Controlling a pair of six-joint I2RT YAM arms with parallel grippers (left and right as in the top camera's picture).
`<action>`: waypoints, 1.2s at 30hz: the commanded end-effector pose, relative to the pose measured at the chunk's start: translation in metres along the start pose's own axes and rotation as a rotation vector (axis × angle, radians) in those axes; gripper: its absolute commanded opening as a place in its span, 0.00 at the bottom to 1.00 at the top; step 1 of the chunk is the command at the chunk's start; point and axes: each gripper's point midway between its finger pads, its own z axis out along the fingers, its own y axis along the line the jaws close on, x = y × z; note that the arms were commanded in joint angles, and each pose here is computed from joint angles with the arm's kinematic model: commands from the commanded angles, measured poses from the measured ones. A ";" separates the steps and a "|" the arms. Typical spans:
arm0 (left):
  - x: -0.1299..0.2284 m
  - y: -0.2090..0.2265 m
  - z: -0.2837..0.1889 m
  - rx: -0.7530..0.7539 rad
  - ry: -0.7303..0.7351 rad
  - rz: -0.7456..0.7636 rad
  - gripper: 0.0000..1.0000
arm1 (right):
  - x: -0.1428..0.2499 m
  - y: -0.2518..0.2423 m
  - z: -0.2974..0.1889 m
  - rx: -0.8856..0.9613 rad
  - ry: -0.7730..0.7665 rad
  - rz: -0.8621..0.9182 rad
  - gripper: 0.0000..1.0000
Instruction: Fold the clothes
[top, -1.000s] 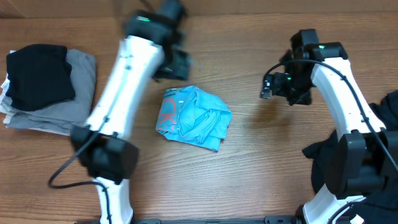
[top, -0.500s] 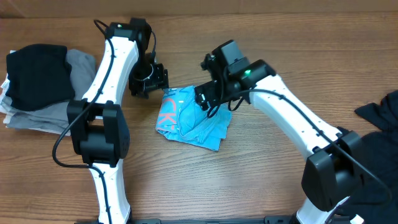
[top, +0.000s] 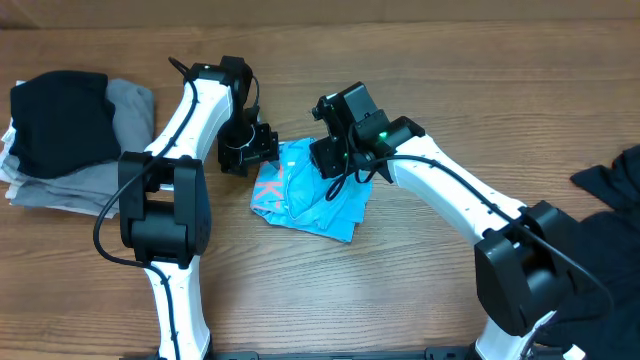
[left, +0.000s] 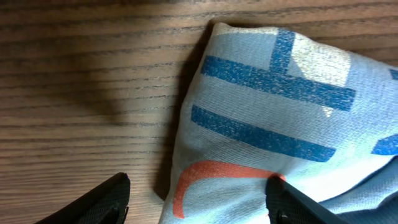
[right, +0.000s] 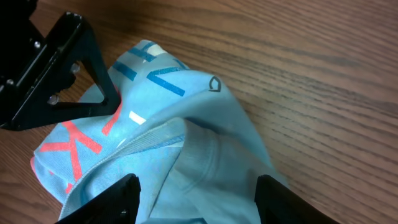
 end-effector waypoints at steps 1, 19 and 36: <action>0.005 -0.003 0.005 0.010 0.018 0.011 0.73 | 0.016 0.007 0.026 -0.004 0.056 -0.013 0.64; 0.006 -0.002 0.005 0.000 0.022 0.011 0.73 | 0.070 -0.104 -0.005 0.508 0.198 0.373 0.38; 0.006 -0.002 0.005 0.000 0.023 0.011 0.73 | 0.057 -0.016 -0.052 -0.070 0.280 0.346 0.47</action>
